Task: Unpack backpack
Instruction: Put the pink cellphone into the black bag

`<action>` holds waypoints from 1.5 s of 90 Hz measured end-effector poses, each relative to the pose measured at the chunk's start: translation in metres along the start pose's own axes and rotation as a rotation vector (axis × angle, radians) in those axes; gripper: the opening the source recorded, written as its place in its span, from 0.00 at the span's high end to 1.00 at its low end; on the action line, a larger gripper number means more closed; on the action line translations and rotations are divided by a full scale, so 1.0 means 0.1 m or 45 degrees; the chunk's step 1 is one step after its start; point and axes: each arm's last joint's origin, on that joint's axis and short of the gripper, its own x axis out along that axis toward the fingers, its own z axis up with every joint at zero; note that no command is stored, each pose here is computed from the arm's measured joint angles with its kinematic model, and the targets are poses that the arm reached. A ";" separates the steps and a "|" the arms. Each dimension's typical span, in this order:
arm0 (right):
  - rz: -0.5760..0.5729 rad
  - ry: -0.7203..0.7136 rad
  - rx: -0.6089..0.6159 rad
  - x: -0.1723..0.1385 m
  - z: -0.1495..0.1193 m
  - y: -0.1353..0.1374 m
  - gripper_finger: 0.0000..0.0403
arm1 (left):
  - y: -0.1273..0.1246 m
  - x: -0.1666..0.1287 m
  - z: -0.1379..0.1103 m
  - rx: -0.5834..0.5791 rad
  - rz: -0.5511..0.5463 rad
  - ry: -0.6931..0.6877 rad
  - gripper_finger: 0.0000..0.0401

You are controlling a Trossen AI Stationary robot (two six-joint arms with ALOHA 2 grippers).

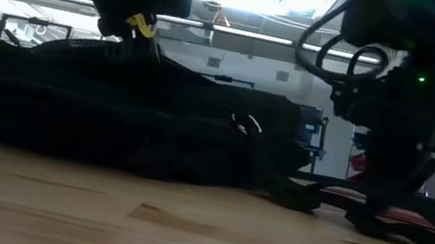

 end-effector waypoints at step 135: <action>0.276 0.019 -0.517 -0.75 0.25 0.46 0.16 | -0.02 -0.02 -0.01 -0.018 -0.041 0.021 0.30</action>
